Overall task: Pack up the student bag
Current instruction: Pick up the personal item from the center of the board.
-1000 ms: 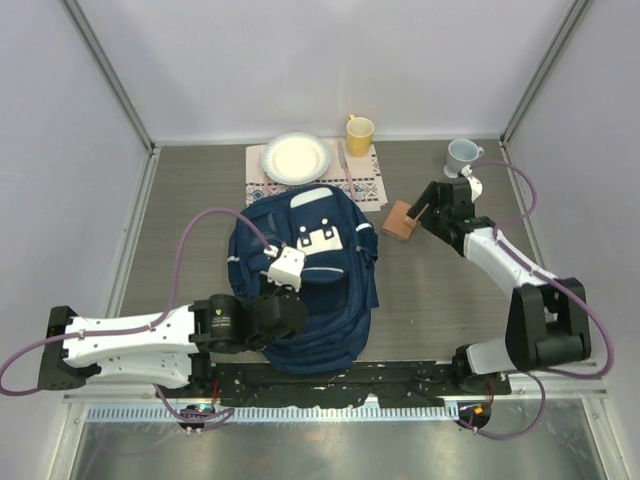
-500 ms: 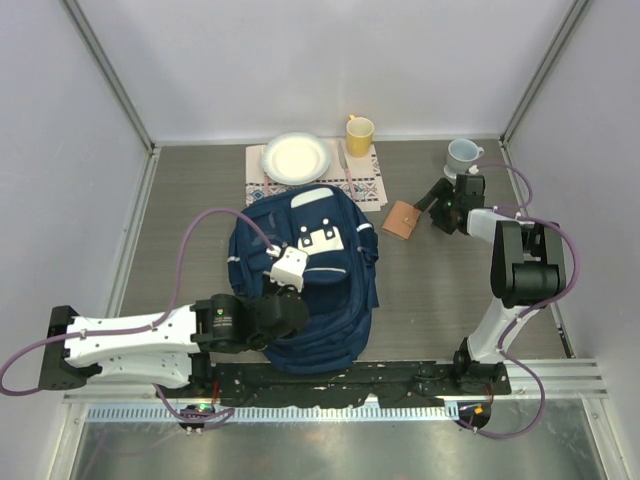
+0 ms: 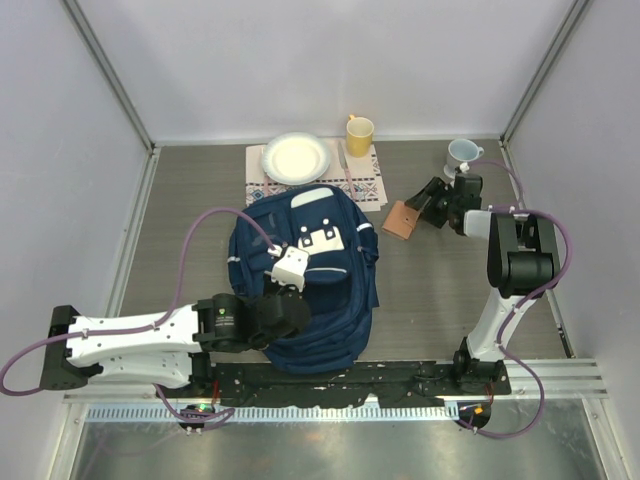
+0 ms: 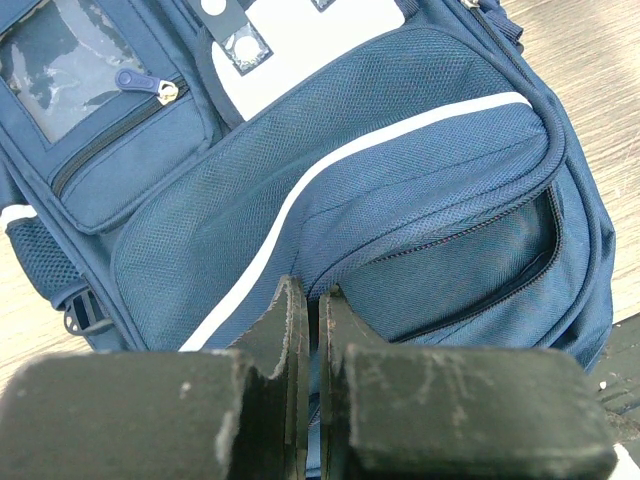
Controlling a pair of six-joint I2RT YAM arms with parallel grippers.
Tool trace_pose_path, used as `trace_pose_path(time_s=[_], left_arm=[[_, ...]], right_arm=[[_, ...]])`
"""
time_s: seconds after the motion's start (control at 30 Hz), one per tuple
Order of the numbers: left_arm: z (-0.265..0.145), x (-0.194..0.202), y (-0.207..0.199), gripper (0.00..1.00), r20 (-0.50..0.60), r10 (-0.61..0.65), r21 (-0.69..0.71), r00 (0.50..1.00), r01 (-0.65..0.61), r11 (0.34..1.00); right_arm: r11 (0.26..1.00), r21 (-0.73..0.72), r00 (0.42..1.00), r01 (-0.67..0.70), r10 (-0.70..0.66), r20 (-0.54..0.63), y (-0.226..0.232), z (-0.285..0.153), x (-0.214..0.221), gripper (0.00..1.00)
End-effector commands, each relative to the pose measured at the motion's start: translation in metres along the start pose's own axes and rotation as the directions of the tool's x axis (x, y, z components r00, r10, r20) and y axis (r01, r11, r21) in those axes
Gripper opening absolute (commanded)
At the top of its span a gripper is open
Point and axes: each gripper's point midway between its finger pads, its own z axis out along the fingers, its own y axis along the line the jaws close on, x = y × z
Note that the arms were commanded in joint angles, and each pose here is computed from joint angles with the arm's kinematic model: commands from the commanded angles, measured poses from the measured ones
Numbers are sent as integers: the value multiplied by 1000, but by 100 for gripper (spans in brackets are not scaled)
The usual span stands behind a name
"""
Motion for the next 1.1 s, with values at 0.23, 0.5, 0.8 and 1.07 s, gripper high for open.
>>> trace_pose_path(time_s=[0.23, 0.5, 0.8, 1.07], left_arm=[[2, -30, -12, 0, 83, -132, 26, 988, 130, 991], [2, -27, -12, 0, 76, -139, 23, 987, 138, 990], [2, -28, -12, 0, 75, -133, 20, 988, 132, 991], [0, -29, -6, 0, 85, -136, 7, 987, 136, 991]], right_arm=[[1000, -16, 995, -9, 8, -95, -12, 4, 36, 41], [1000, -21, 995, -17, 15, -100, -10, 7, 33, 1], [996, -90, 999, 24, -26, -19, 18, -36, 23, 1], [996, -72, 995, 58, -52, 89, 40, -95, 7, 1]])
